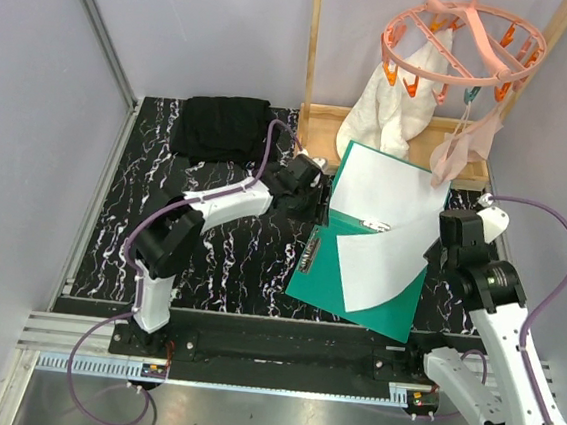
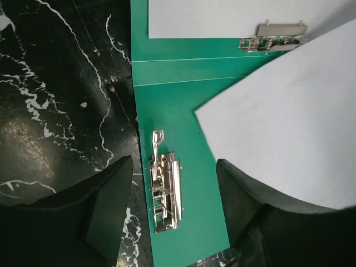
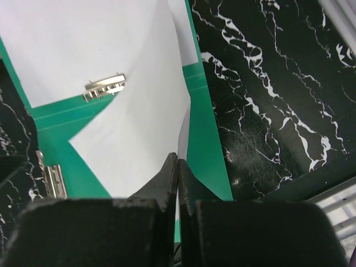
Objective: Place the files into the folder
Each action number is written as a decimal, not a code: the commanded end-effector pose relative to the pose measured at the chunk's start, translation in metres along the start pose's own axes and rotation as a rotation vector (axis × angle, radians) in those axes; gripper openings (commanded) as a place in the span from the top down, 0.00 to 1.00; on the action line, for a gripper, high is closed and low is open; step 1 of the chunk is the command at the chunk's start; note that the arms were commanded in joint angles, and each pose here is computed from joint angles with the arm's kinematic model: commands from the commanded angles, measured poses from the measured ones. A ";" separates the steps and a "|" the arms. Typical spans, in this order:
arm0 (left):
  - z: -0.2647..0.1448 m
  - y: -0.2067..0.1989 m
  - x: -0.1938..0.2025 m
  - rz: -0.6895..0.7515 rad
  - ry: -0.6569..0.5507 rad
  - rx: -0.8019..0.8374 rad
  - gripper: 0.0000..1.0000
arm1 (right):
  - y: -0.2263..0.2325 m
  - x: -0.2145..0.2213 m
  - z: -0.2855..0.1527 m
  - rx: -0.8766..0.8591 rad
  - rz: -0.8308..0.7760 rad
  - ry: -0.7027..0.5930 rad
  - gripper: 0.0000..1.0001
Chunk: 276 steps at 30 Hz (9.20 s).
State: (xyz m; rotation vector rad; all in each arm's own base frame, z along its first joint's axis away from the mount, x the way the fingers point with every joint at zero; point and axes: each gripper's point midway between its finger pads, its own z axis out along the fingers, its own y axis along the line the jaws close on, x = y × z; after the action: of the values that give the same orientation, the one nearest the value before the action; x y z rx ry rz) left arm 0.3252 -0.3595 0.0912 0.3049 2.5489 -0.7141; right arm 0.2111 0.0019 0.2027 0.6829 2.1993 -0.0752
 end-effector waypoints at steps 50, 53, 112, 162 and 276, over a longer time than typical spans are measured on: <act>-0.057 0.124 0.078 -0.171 -0.023 -0.495 0.79 | 0.070 0.126 0.018 -0.480 0.588 0.372 1.00; -0.059 0.122 0.075 -0.181 -0.036 -0.487 0.78 | 0.069 0.131 0.017 -0.481 0.583 0.384 1.00; -0.107 0.100 0.054 -0.160 -0.147 -0.397 0.43 | 0.091 0.209 0.024 -0.496 0.196 0.560 0.96; -0.163 0.080 0.031 -0.151 -0.288 -0.252 0.24 | 0.112 0.074 -0.032 -0.560 -0.196 0.196 0.00; -0.206 0.132 0.112 -0.396 -0.370 -0.179 0.17 | 0.343 0.255 -0.037 -0.797 -0.697 0.561 0.81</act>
State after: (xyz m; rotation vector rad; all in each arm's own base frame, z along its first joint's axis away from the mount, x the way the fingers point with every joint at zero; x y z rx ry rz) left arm 0.1814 -0.1331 0.1137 -0.3460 2.3863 -0.6199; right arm 0.2373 0.4127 0.0787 -0.5745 2.6314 0.6191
